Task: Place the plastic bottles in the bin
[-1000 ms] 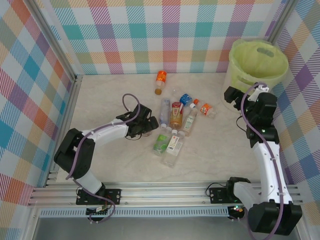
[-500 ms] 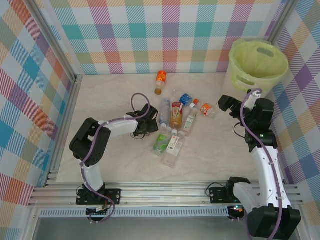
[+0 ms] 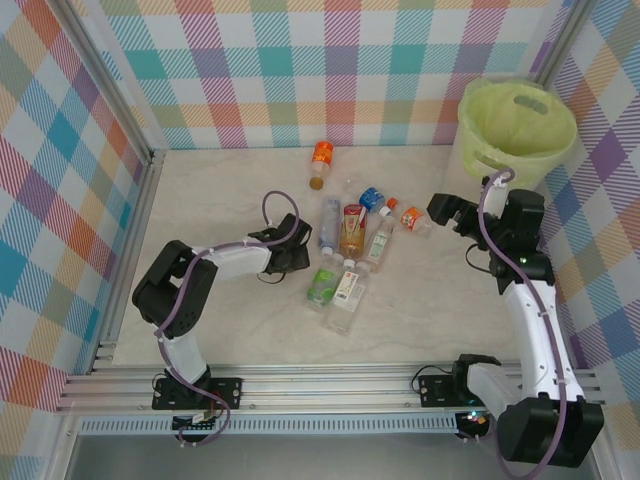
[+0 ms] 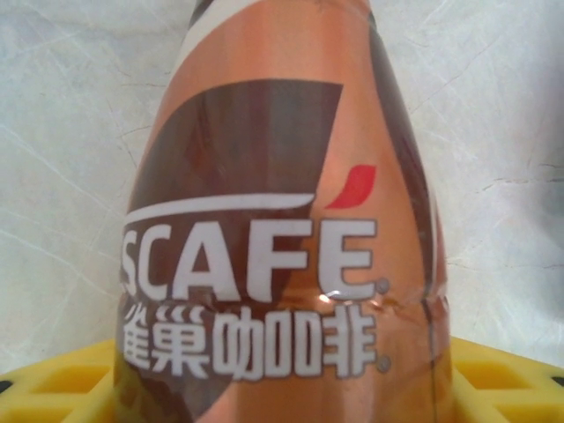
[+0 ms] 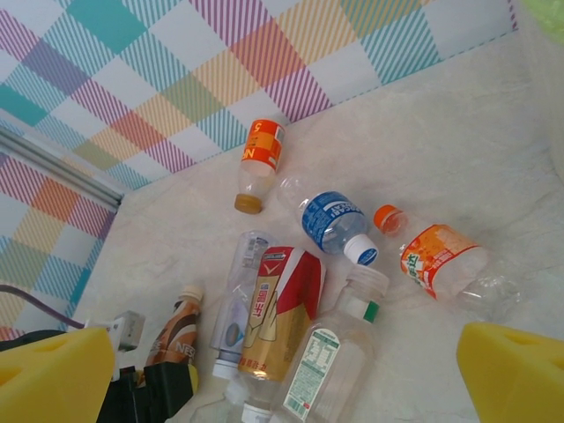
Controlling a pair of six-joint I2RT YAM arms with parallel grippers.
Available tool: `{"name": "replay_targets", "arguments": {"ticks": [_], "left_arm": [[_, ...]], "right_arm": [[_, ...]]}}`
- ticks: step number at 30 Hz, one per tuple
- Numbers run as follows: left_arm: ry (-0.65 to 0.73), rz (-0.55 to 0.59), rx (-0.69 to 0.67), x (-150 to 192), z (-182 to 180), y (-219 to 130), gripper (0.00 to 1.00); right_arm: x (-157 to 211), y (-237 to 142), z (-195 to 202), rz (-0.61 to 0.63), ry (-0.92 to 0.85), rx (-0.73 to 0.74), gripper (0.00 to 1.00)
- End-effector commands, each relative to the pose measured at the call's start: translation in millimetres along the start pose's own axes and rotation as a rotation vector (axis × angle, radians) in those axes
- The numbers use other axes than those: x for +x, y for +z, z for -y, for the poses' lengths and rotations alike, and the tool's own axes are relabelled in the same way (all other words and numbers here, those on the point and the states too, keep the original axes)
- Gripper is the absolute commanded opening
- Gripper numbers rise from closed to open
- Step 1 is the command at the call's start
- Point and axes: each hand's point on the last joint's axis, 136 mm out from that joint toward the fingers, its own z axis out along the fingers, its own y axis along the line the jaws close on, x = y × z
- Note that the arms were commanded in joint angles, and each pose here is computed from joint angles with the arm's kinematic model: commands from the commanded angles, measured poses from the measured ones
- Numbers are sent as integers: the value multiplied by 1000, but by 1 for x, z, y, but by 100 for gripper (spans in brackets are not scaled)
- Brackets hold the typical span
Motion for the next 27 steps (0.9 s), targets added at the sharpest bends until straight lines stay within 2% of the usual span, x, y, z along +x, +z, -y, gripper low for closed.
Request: {"name": "replay_targets", "arguments": {"ticks": [1,5,9,13,16,23,27], "left_arm": [[36,-13,141,9,25,2,59],[61,8,200,8,31,-6,55],[79,88,266,-1,36,-24,52],[86,195,331,-10,35,-45,49],[139,251,441,-14,48,-70,48],[255,316,725,-21,89,-133,45],[309,300,913,-18,118,-163,45]], "right_arm": [[1,-4,-24,-36,-19,-89,100],[1,2,-37,-36,24,-149,100],[3,13,-54,-61,48,-188,100],[21,37,-51,-106,199,-134,100],[38,50,-63,-191,223,-161,100],[54,70,-99,-283,216,-266,100],[62,78,-130,-364,210,-366,100]]}}
